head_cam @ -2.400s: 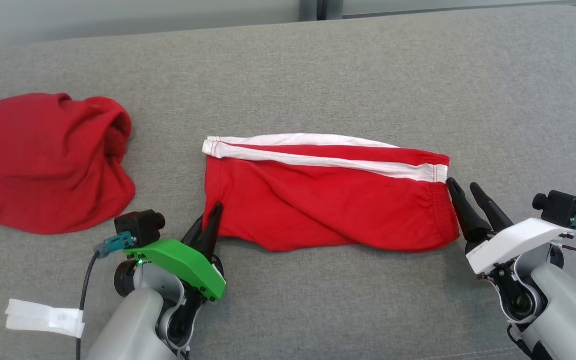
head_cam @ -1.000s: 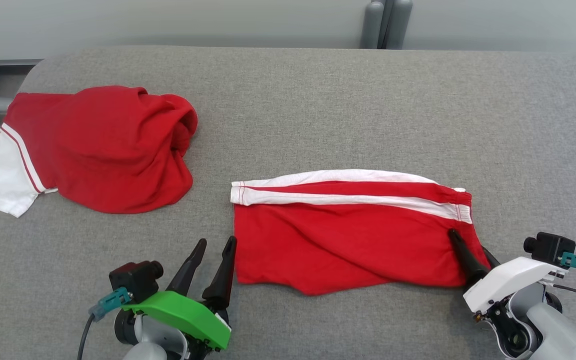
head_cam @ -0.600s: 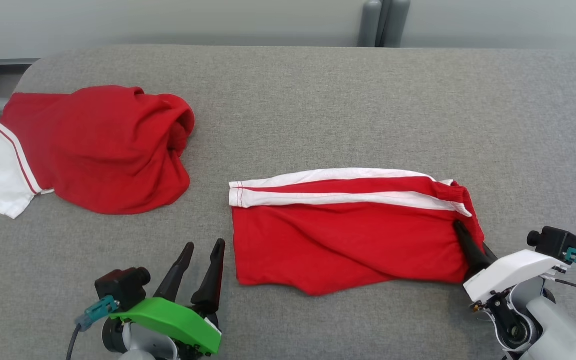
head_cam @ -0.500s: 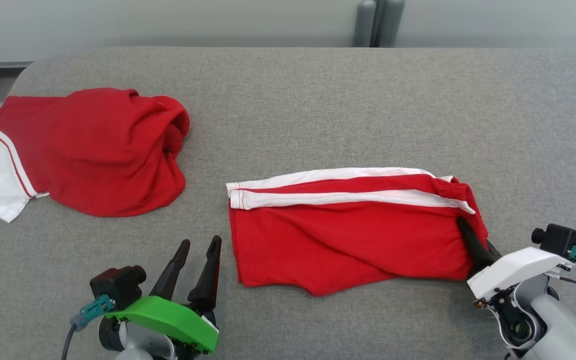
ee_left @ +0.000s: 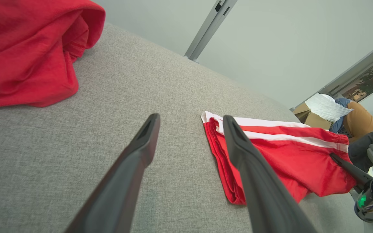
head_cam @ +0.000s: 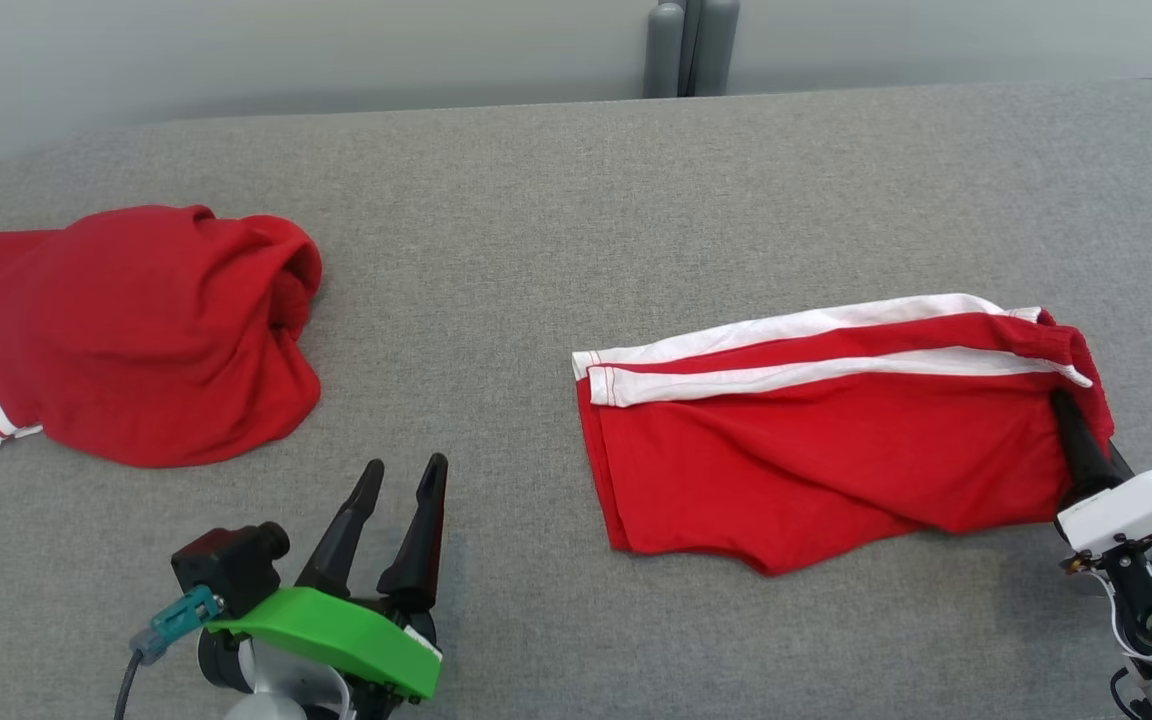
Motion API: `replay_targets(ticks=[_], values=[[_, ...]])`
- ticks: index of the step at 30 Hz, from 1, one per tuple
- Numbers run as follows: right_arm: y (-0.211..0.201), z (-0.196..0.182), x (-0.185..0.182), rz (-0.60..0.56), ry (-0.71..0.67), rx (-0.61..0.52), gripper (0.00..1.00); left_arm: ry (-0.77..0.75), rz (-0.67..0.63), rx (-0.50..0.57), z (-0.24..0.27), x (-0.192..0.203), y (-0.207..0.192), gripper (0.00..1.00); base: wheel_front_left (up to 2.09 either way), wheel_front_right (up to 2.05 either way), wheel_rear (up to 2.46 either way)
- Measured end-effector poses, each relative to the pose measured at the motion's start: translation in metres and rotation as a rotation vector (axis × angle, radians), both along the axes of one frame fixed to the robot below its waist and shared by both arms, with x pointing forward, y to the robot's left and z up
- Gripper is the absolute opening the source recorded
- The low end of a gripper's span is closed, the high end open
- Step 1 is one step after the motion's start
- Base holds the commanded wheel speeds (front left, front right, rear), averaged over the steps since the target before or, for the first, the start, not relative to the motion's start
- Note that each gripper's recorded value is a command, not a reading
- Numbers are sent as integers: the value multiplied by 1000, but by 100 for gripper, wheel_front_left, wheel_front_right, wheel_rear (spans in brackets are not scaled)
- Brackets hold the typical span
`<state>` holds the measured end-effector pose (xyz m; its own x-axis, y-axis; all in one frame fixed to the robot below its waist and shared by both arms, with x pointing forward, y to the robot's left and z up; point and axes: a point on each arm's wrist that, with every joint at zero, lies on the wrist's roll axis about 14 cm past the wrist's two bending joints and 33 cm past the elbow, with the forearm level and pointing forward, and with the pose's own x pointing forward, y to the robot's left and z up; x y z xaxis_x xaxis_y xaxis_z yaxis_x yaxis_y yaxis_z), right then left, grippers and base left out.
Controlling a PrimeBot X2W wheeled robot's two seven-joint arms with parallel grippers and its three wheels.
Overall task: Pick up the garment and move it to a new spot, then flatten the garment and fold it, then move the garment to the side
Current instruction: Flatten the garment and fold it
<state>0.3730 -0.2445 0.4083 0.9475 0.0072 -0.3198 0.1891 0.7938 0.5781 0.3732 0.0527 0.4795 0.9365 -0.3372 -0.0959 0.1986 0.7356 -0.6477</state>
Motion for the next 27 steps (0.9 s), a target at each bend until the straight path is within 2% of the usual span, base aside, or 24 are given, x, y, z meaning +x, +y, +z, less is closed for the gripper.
replay_targets(ticks=[5, 14, 24, 27], values=[[13, 2, 0, 28, -4, 28, 0, -8, -23, -7, 4, 0, -6, 100, 0, 0, 0], [91, 35, 15, 261, -89, 102, 0, -2, -41, -4, 6, -4, -10, 100, 0, 0, 0], [180, 54, 5, 530, -107, 154, 0, -27, 5, -6, 16, -9, 3, 100, 0, 0, 0], [192, 50, 1, 574, -86, 148, 0, -22, 18, -9, 16, -13, 6, 100, 0, 0, 0]])
